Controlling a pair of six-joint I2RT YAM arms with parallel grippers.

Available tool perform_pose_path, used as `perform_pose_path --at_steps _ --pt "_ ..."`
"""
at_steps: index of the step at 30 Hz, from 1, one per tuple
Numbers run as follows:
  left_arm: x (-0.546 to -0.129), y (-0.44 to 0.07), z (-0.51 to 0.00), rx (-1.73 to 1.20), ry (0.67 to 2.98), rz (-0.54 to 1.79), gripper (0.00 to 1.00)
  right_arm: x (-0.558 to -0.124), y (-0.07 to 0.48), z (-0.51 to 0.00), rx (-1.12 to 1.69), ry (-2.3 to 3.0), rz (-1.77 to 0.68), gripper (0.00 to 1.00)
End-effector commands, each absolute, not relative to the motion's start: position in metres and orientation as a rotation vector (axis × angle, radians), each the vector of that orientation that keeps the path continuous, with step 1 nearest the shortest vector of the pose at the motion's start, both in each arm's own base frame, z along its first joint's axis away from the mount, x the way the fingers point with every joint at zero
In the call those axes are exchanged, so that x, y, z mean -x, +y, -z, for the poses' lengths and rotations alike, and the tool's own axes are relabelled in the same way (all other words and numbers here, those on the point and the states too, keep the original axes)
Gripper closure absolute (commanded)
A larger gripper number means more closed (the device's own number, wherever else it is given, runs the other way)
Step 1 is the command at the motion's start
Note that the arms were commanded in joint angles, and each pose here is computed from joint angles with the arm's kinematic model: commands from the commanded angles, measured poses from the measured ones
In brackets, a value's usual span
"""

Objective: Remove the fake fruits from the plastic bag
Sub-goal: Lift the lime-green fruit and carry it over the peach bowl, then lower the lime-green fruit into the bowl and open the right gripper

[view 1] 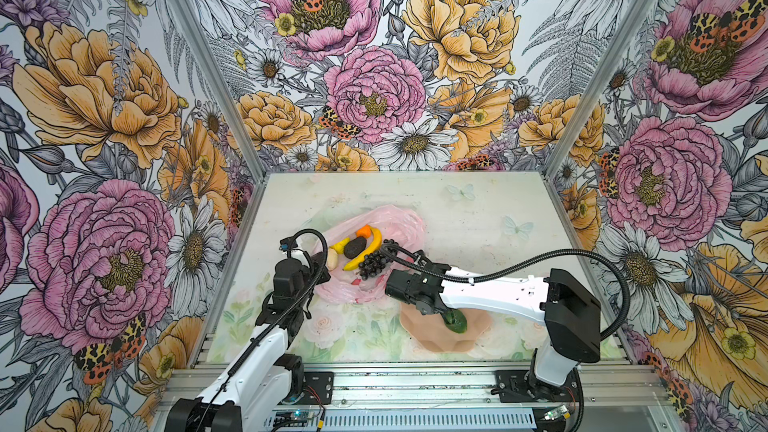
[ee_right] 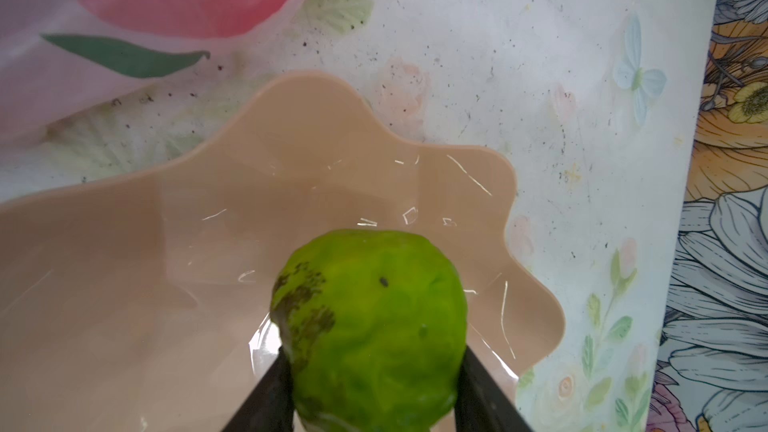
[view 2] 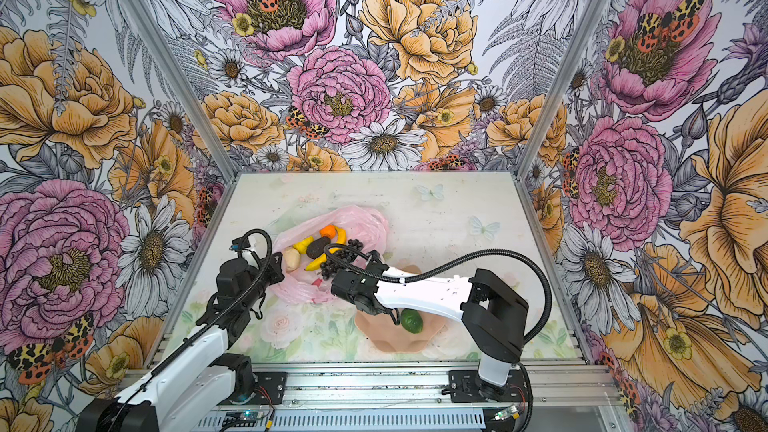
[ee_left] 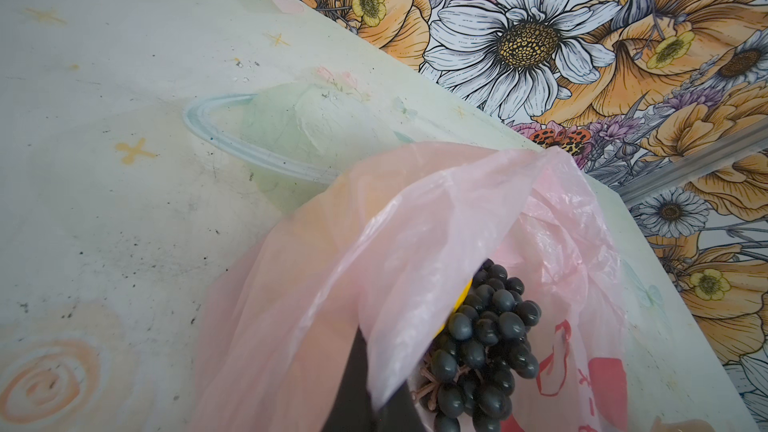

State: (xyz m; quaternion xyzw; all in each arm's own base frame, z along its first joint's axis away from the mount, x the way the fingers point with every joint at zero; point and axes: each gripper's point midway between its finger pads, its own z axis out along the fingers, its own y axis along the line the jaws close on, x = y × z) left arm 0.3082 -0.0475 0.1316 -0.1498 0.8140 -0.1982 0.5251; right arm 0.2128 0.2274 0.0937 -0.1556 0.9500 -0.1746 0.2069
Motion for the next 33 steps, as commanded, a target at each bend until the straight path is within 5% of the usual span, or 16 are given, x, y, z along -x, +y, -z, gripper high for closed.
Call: perform_pose_path --at_steps 1,14,33 --pt "-0.308 -0.043 -0.135 0.347 1.922 0.453 1.00 -0.214 0.228 -0.092 0.427 2.631 0.522 0.54" --pt "-0.307 -0.043 -0.135 0.349 1.921 0.451 1.00 -0.212 0.224 -0.078 0.470 2.628 0.624 0.54" --pt "-0.307 -0.042 -0.135 0.349 1.919 0.449 1.00 -0.201 0.250 -0.070 0.549 2.642 0.595 0.33"
